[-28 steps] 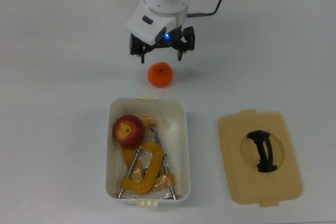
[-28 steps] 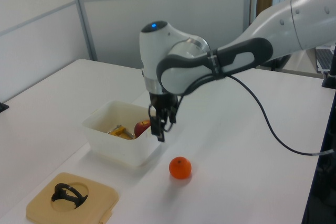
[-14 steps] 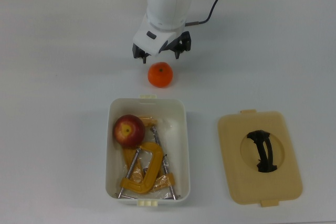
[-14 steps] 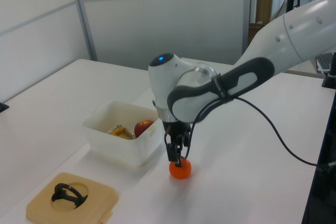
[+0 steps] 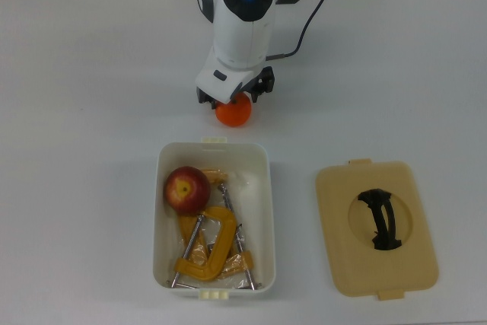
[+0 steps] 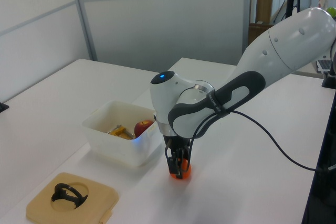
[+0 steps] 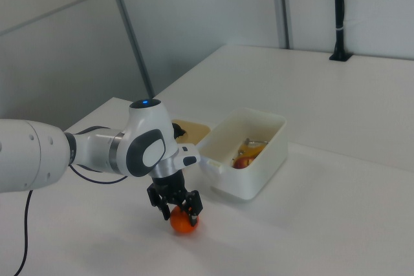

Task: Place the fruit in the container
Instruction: 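Move the gripper to the orange mandarin and close on it, then lift the mandarin and carry it into the white container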

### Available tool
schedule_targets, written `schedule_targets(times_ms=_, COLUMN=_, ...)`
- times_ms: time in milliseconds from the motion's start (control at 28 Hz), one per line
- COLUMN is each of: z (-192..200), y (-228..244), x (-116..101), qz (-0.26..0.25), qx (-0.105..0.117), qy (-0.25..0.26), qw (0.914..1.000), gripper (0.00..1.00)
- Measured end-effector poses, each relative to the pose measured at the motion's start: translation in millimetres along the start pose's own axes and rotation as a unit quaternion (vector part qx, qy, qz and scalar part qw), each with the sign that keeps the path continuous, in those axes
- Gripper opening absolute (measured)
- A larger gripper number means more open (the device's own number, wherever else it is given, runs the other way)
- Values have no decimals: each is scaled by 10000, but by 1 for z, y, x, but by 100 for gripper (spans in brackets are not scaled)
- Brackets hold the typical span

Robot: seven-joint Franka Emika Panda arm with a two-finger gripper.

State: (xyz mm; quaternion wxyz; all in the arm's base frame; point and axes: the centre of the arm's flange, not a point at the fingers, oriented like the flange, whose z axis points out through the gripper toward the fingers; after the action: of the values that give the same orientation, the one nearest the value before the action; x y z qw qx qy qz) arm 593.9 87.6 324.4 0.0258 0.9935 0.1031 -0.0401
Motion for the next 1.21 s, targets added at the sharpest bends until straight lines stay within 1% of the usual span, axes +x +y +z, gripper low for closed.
schedule_targets(times_ms=36, z=-1, y=1, x=0, qz=2, qx=0, qy=9, qw=10000, gripper=81)
schedule_targets(times_ms=107, z=-2, y=2, x=1, qz=10, qx=-1, qy=21, qw=10000, gripper=78)
schedule_targets(times_ms=250, z=-5, y=5, x=2, qz=33, qx=-2, qy=55, qw=10000, gripper=78)
schedule_targets(times_ms=357, z=-18, y=10, x=5, qz=71, qx=-19, qy=181, qw=9998, gripper=78)
schedule_targets(times_ms=500, z=-56, y=19, x=13, qz=111, qx=-63, qy=433, qw=9990, gripper=78)
schedule_targets(times_ms=571, z=-84, y=24, x=17, qz=127, qx=-89, qy=569, qw=9983, gripper=78)
schedule_targets(times_ms=643, z=-104, y=28, x=20, qz=145, qx=-108, qy=701, qw=9974, gripper=78)
schedule_targets(times_ms=750, z=-132, y=34, x=25, qz=201, qx=-131, qy=961, qw=9951, gripper=78)
schedule_targets(times_ms=821, z=-142, y=38, x=27, qz=231, qx=-139, qy=1062, qw=9940, gripper=78)
schedule_targets(times_ms=1036, z=-158, y=47, x=35, qz=337, qx=-146, qy=1316, qw=9906, gripper=78)
schedule_targets(times_ms=1214, z=-154, y=51, x=54, qz=618, qx=-91, qy=1864, qw=9805, gripper=78)
